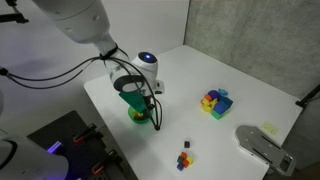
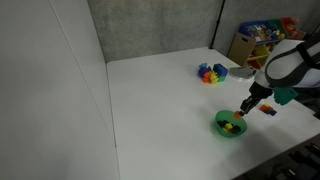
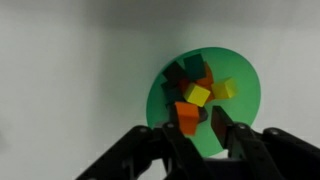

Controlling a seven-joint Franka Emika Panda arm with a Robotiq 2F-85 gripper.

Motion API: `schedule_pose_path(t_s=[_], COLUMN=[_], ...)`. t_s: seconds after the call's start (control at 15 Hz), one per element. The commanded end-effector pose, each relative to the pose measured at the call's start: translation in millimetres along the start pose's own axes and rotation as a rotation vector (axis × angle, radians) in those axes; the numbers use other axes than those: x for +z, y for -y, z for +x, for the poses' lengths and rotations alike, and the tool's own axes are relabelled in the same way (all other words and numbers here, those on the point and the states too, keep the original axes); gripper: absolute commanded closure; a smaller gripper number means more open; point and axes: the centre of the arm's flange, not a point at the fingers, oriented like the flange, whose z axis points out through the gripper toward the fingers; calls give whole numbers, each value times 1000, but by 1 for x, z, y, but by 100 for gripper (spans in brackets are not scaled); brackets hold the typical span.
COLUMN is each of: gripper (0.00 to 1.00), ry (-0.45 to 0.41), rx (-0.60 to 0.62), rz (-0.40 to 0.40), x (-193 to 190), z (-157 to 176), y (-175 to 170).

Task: Put the small orange block in the green bowl

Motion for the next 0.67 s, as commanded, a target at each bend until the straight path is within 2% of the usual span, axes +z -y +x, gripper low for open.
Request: schedule_pose_path(t_s=[0.0, 0.13, 0.27, 0.47, 0.6], gripper=[31, 13, 1, 0, 0], ry=[25, 33, 32, -5, -19], rx=[-42, -28, 6, 48, 21], rz=[0, -45, -67, -101, -110], x=[-30, -46, -67, -100, -124], z=[-18, -19, -18, -17, -18], y=[21, 26, 24, 13, 2])
